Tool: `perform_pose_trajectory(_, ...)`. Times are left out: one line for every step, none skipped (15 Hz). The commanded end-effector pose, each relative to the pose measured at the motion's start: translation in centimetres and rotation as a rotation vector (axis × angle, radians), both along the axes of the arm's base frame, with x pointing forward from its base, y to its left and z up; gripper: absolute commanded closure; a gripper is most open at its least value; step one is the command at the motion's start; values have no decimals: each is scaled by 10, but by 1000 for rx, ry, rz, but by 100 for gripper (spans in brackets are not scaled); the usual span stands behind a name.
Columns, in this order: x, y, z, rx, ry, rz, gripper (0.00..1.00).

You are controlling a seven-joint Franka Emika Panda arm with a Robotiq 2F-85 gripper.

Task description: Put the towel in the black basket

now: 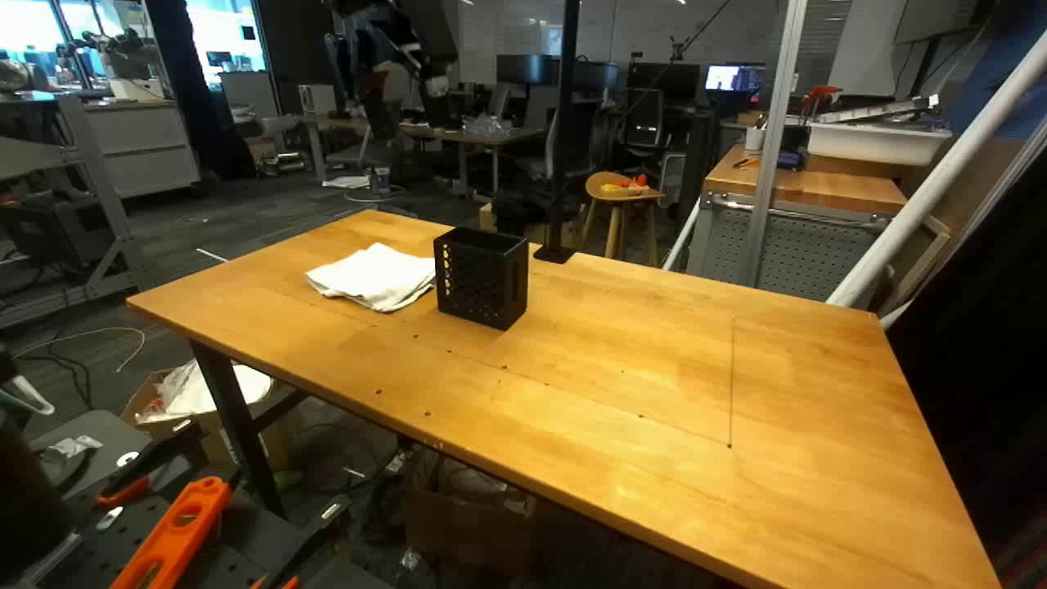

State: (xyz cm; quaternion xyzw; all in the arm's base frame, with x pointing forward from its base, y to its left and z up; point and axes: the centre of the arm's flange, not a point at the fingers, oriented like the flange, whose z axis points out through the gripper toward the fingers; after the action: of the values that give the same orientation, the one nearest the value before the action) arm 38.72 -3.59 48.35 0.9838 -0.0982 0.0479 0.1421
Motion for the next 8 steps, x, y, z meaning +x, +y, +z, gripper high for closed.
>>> perform_pose_trajectory(1,0,3,0,-6,0,0)
perform_pose_trajectory(1,0,6,-1,-13,1,0)
perform_pose_trajectory(1,0,8,-2,-18,1,0)
perform_pose_trajectory(1,0,9,-2,-21,1,0)
perform_pose_trajectory(1,0,10,-2,-21,1,0)
perform_pose_trajectory(1,0,10,-2,-21,1,0)
perform_pose_trajectory(1,0,10,-2,-21,1,0)
perform_pose_trajectory(1,0,10,-2,-21,1,0)
